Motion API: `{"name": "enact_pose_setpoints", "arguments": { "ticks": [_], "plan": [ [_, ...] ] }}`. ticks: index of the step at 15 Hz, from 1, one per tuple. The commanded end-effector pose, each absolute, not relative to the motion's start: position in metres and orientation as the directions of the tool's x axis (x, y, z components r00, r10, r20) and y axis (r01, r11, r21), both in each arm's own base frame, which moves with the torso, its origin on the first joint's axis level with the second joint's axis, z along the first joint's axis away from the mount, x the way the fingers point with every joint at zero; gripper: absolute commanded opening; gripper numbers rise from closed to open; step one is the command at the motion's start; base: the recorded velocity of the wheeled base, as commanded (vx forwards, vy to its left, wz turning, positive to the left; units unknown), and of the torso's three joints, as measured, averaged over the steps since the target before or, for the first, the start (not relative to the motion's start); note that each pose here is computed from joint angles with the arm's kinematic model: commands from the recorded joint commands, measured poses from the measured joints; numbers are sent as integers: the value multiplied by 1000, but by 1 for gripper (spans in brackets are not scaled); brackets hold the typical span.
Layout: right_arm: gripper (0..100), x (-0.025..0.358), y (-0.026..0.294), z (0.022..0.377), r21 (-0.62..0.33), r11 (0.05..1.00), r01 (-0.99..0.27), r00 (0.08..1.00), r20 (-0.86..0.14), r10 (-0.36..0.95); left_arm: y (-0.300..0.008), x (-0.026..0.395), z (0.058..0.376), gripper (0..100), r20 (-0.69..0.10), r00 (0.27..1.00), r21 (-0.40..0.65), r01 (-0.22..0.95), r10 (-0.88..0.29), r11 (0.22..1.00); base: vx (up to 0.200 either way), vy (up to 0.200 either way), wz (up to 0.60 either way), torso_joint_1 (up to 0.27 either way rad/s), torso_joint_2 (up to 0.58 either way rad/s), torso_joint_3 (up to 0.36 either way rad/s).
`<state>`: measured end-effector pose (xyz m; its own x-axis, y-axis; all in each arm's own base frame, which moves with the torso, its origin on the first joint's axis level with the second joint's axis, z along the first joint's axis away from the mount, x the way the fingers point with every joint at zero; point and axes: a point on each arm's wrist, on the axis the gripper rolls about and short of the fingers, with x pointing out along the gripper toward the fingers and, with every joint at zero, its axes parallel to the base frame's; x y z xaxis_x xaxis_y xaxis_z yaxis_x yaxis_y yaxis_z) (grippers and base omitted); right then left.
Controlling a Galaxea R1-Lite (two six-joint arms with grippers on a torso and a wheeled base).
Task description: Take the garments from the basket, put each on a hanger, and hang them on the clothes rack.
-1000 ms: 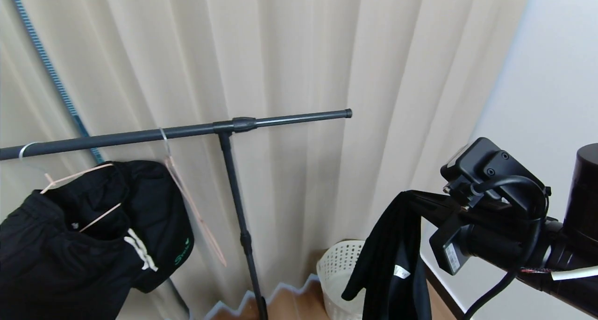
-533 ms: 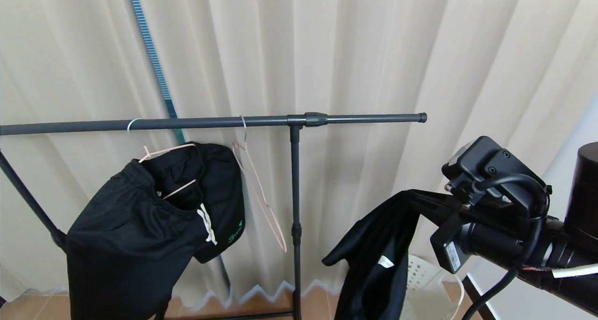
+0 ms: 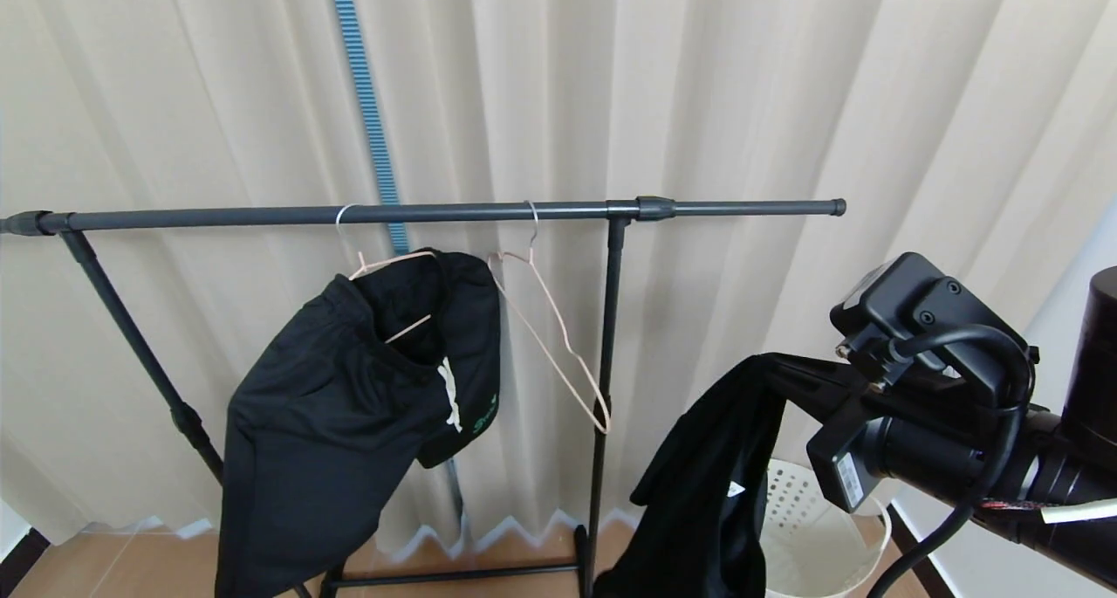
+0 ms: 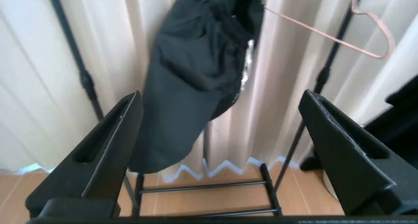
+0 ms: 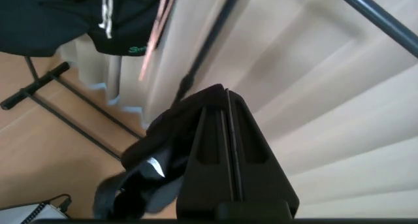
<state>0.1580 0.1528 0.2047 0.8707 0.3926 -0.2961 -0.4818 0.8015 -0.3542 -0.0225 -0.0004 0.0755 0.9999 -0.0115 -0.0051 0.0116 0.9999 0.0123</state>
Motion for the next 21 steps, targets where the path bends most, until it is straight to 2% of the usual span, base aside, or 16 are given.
{"name": "enact_pose_setpoints", "arguments": {
  "ticks": [1,2,11,14,18,21],
  "plan": [
    [0,158,153,205,-355,801,-482,871,-296,393,0,-22,76,100,-5,1000,12,11,-11,1000,0,200,0,7,2,-2],
    [0,158,153,205,-355,801,-482,871,-296,393,0,-22,76,100,-5,1000,12,12,-12,1000,0,200,0,2,-2,7],
    [0,158,153,205,-354,802,-482,871,-295,393,0,-22,76,100,-5,1000,11,9,-9,1000,-200,0,0,0,5,1],
    [0,158,153,205,-354,800,-485,869,-296,396,0,-22,76,100,-5,1000,9,9,-9,1000,-200,200,0,4,-1,2],
    [0,158,152,204,-354,801,-483,870,-298,393,0,-22,76,100,-5,1000,9,8,-8,1000,-200,0,0,0,1,0],
    [0,159,152,204,-354,803,-480,871,-298,390,0,-22,76,100,-5,1000,9,8,-8,1000,0,0,0,0,0,0]
  ]
}}
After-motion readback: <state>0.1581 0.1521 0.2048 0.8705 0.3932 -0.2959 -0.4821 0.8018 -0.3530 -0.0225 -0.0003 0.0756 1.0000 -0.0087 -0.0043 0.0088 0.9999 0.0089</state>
